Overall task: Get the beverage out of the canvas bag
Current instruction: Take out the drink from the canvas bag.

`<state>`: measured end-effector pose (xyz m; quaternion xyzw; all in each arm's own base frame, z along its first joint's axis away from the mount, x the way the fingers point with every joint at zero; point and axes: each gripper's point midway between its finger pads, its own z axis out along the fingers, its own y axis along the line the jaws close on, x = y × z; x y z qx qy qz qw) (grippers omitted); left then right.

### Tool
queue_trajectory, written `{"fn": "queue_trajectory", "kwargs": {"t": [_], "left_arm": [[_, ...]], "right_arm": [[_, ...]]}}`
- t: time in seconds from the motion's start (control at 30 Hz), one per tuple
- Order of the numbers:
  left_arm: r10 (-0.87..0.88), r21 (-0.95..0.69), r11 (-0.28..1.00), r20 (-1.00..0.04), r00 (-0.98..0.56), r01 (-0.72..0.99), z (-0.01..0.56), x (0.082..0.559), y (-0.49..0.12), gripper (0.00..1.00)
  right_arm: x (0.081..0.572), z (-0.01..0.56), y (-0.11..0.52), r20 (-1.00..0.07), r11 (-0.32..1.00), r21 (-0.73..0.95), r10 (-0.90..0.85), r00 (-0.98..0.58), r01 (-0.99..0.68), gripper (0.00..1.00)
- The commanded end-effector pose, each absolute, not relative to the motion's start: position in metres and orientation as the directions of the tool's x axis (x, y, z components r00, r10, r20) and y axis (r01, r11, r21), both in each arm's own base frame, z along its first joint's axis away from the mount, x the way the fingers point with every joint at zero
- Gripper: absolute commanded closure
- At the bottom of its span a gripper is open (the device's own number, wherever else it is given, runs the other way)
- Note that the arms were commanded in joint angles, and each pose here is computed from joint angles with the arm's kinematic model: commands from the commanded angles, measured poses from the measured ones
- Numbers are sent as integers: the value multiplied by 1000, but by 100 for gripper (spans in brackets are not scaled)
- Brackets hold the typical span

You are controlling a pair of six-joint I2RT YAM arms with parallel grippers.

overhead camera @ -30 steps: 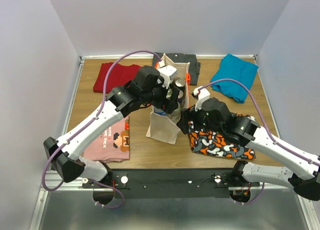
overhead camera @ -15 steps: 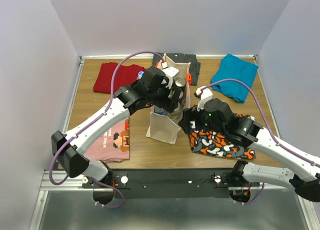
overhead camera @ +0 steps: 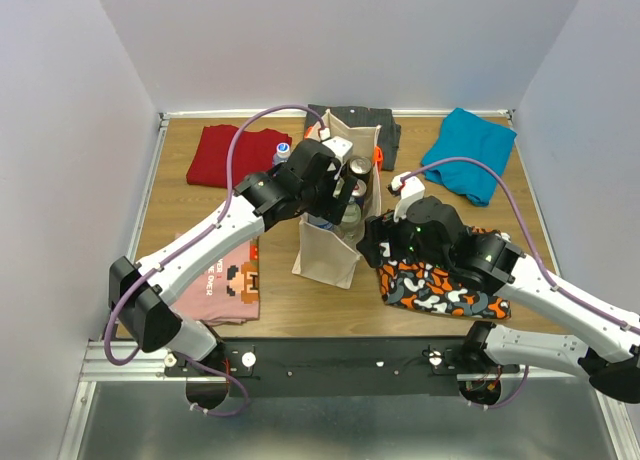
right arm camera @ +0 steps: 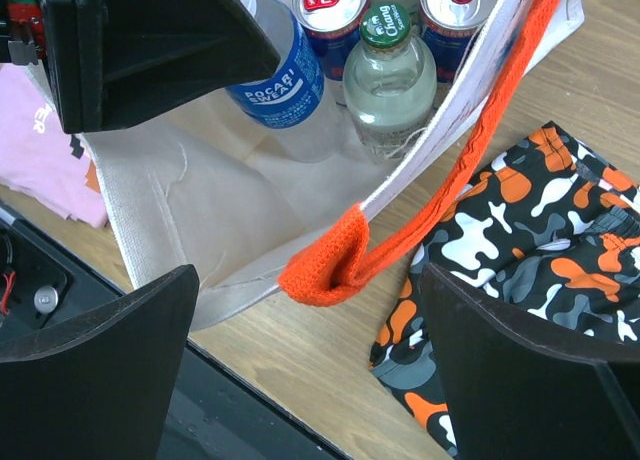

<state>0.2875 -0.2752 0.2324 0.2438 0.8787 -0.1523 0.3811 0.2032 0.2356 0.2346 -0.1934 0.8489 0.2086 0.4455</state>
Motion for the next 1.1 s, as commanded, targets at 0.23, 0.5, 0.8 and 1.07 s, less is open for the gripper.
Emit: {"fn": "queue_trajectory", "kwargs": {"t": [0.23,0.5,0.8,1.07], "left_arm": [[357,-15,861,-693,-627,508,210,286,-260,10],[368,-4,861,-684,-630,508,203,286,-259,18],[379,9,865,-668,-640,502,196,286,-258,25],[410,50,866,-642,-648,498,186,287,-254,26]], "right_arm": [[205,226,230,-823,857,130,-187,-536,-499,0],[206,228,229,-826,859,130,-182,-533,-495,0],[205,226,228,-825,861,128,-184,-535,-493,0],[206,226,227,-825,864,125,-184,-535,-488,0]]}}
